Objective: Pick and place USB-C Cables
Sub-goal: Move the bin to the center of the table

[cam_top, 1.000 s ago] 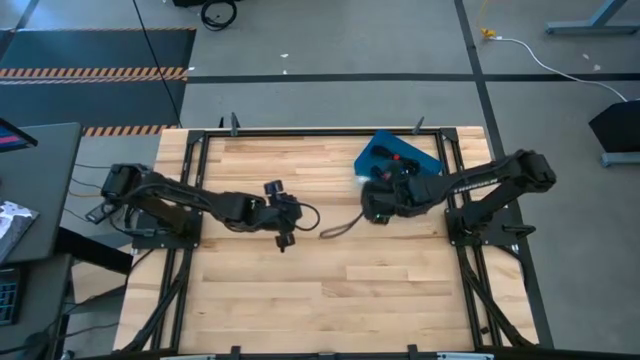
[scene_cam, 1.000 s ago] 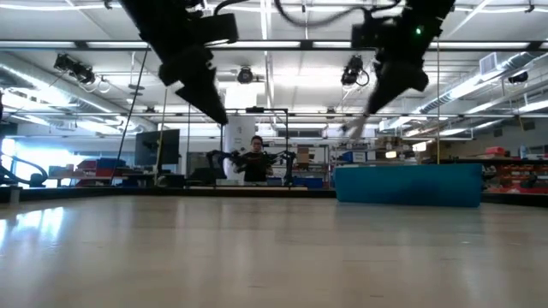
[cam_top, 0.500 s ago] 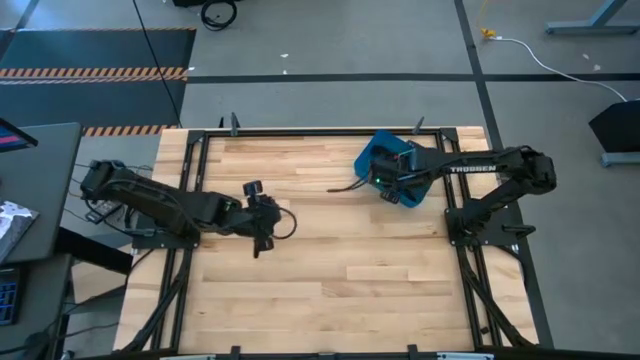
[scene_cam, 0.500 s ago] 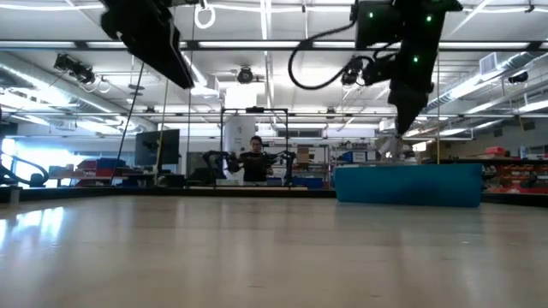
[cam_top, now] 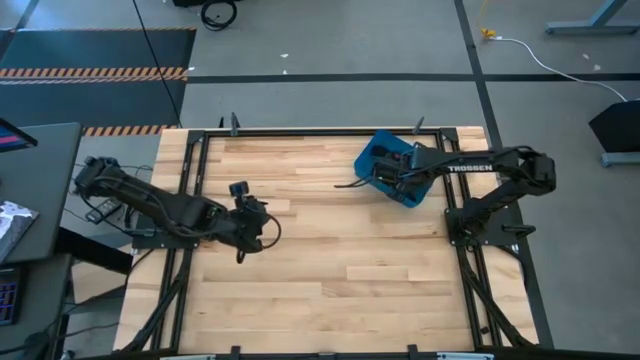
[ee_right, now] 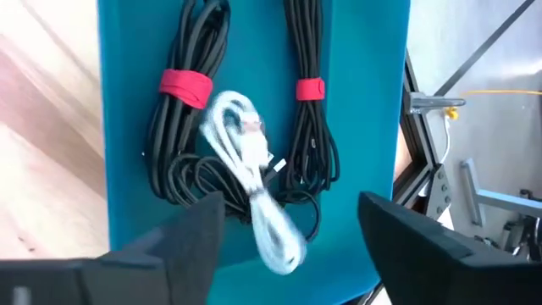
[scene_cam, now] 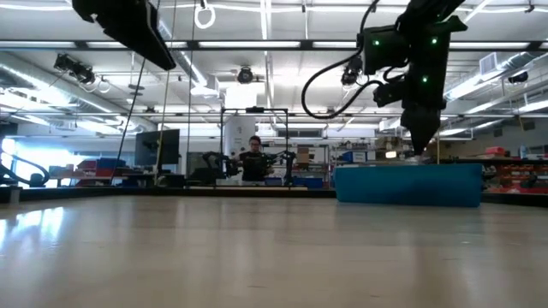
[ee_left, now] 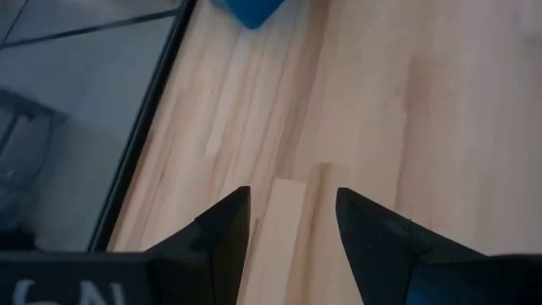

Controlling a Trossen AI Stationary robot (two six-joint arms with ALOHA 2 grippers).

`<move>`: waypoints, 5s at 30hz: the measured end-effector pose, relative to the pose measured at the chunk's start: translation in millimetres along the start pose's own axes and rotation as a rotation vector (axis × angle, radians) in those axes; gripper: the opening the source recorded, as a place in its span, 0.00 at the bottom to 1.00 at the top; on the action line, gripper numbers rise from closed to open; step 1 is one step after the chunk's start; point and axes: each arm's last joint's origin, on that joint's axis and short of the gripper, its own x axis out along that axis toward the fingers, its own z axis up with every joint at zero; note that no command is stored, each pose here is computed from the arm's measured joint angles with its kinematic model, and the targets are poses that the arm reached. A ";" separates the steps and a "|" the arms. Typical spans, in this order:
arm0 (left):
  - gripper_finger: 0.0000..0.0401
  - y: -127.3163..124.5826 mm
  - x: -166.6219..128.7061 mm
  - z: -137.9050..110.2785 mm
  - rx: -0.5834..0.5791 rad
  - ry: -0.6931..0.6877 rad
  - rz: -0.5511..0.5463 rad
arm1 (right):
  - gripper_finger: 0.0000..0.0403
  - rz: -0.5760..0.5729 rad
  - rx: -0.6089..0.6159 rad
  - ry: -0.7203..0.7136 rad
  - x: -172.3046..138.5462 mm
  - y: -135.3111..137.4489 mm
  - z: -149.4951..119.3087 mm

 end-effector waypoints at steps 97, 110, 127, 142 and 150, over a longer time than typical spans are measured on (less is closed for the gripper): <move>0.35 5.3 -2.3 -44.1 -0.139 -0.530 -0.271 | 0.58 0.230 -0.015 0.173 -14.6 12.6 85.0; 0.35 5.2 -2.0 -44.8 -0.153 -0.521 -0.276 | 0.58 0.189 -0.099 0.253 12.1 37.8 72.1; 0.35 5.2 -2.0 -44.8 -0.154 -0.521 -0.276 | 0.45 0.214 -0.153 0.327 30.6 57.5 45.3; 0.35 5.3 -1.9 -44.7 -0.152 -0.521 -0.275 | 0.02 0.294 -0.362 0.062 4.4 106.0 45.1; 0.35 5.3 -1.9 -44.7 -0.152 -0.522 -0.275 | 0.01 0.423 -0.364 -0.078 -26.1 136.1 45.9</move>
